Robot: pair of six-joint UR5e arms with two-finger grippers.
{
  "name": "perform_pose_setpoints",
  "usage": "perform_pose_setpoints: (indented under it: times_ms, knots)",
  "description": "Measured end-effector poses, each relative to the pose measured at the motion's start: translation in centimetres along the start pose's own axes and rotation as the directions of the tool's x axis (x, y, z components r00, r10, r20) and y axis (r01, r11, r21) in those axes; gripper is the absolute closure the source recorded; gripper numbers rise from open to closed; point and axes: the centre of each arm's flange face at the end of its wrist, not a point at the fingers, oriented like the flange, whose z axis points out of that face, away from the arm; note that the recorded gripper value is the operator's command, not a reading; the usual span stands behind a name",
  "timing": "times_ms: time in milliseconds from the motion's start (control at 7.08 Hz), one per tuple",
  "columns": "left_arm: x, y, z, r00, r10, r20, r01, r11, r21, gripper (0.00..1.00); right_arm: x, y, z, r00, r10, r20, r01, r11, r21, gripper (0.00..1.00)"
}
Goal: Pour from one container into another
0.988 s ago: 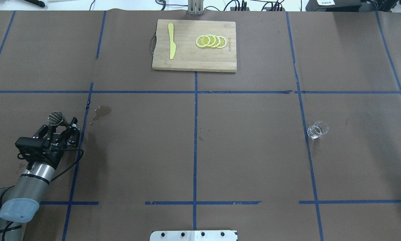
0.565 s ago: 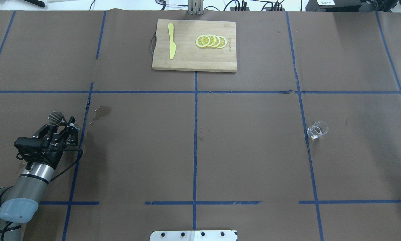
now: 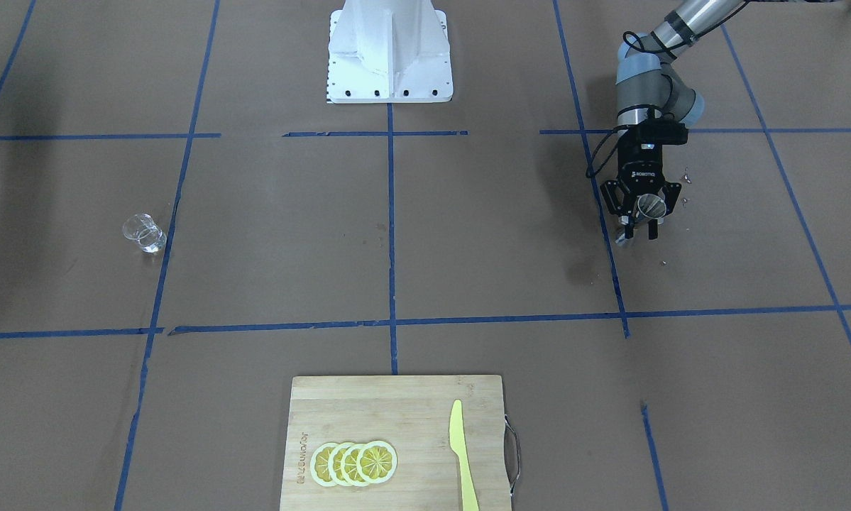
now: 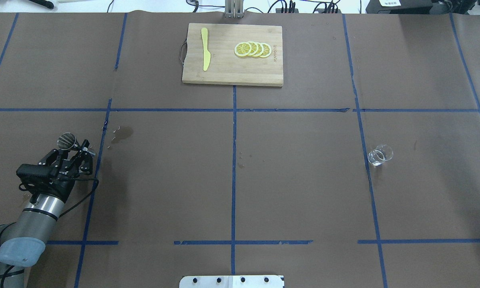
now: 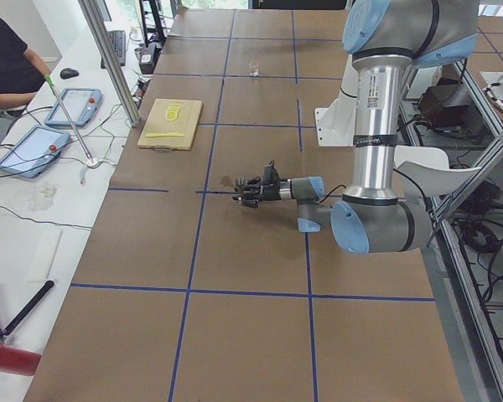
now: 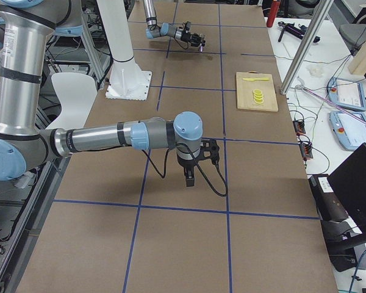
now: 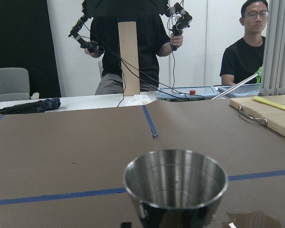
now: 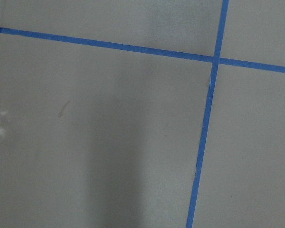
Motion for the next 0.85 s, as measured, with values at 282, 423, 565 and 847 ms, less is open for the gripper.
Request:
perform_pose_setpoints:
  times_ms: [282,423,565,847]
  knots:
    - [0.02,0.04,-0.04,1.0,-0.001,-0.001,0.001,1.0,-0.001,0.56,-0.02,-0.02,-0.02,1.0,-0.001,0.0,0.001,1.0,0.0,0.0]
    - [0.05,0.08,-0.09,1.0,-0.001,-0.002,0.001,1.0,-0.002,0.57,-0.03,-0.03,-0.02,1.0,-0.001,0.0,0.001,1.0,0.001,0.0]
    - [0.09,0.13,-0.14,1.0,-0.001,-0.003,0.001,1.0,-0.003,0.58,-0.03,-0.04,-0.03,1.0,-0.001,0.0,0.001,1.0,0.001,0.0]
    - [0.18,0.22,-0.25,1.0,-0.001,-0.006,0.001,1.0,-0.004,0.79,-0.02,-0.04,-0.02,1.0,-0.001,0.0,0.001,1.0,0.001,0.0]
